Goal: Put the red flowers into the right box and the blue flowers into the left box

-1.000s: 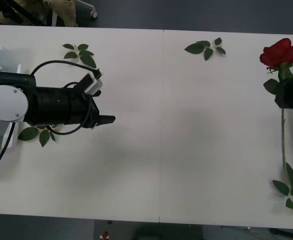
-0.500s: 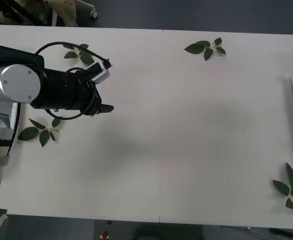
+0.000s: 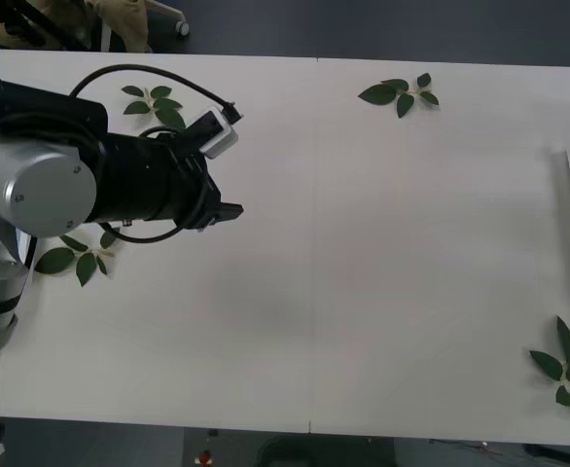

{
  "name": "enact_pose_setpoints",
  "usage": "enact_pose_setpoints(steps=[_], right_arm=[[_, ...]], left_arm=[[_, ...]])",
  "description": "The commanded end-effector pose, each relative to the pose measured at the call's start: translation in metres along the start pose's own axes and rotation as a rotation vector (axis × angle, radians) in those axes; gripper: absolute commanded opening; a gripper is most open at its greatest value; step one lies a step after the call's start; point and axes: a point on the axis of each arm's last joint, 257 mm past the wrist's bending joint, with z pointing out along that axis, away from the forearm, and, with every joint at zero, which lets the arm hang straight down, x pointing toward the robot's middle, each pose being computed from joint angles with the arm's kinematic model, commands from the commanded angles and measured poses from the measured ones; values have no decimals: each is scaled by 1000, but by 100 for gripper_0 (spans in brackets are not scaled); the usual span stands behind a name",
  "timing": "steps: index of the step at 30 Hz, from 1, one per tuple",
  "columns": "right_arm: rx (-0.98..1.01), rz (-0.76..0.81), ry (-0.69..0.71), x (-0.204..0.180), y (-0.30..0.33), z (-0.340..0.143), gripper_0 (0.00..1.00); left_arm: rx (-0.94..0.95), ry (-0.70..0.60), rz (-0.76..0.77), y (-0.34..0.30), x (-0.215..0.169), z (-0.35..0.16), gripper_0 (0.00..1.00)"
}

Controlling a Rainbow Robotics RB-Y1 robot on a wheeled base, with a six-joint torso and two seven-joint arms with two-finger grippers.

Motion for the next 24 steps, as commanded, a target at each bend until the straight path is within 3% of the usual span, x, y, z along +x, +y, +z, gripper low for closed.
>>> enact_pose_setpoints(steps=[1, 11, 24], right_arm=[[67, -76, -85, -34, -31, -13, 0], [164, -163, -142, -37, -47, 4, 0], [173, -147, -104, -8, -49, 28, 0]], left_arm=[[2, -26, -38, -16, 17, -5, 100], [7, -94, -16, -43, 26, -21, 100], [-3, -192, -43, -39, -5, -24, 100]])
